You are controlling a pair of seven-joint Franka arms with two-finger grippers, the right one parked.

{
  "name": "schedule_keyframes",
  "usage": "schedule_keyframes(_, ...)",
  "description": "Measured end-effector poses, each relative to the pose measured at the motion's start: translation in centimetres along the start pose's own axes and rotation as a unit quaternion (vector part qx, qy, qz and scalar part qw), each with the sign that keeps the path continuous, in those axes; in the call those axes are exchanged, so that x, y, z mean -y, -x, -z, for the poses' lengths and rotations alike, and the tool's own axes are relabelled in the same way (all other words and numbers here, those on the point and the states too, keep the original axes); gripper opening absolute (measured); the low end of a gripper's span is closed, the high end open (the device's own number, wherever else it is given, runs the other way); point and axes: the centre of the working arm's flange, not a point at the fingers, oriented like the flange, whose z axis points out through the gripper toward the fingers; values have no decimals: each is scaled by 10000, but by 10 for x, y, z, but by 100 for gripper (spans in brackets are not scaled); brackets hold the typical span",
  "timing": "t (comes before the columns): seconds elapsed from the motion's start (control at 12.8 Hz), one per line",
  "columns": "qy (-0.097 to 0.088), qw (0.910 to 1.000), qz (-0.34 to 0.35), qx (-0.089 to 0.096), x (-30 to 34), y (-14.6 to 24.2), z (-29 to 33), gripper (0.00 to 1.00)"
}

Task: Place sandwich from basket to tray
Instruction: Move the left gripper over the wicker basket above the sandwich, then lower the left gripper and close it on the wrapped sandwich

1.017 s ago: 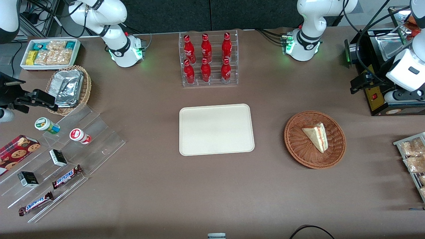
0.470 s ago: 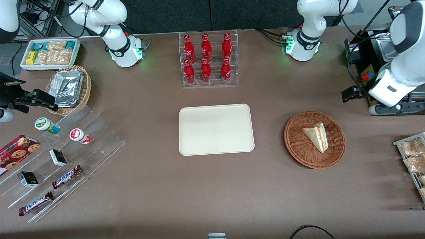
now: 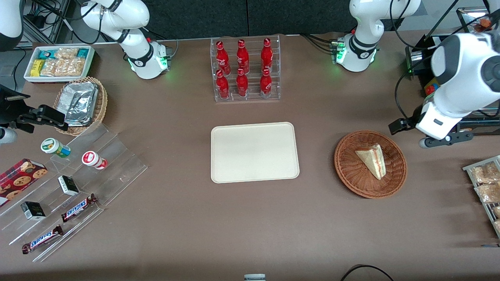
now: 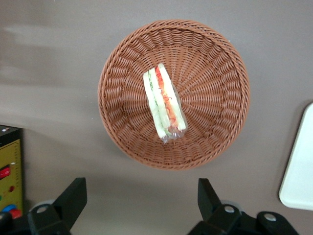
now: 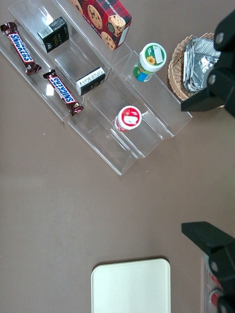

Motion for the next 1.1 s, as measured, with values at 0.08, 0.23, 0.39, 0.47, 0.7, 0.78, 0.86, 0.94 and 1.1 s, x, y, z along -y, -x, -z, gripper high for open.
schedule_keyframes(0.08, 13, 10000, 58, -37, 0, 1, -14, 100)
schedule_keyframes(0.23, 45, 9996, 272, -114, -1, 4, -41, 100)
schedule_keyframes(0.39, 68, 9987, 489, -158, -2, 3, -56, 100)
schedule_keyframes(0.47, 86, 9977, 638, -191, -3, 1, -60, 100)
schedule_keyframes(0.7, 140, 9941, 1052, -242, -7, -6, -75, 100)
schedule_keyframes(0.78, 186, 9925, 1192, -195, -8, -8, -82, 100)
schedule_keyframes(0.86, 242, 9912, 1296, -148, -10, -9, -88, 100)
schedule_keyframes(0.94, 290, 9898, 1387, -153, -11, -11, -94, 100)
schedule_keyframes(1.1, 339, 9870, 1560, -198, -13, -15, -105, 100)
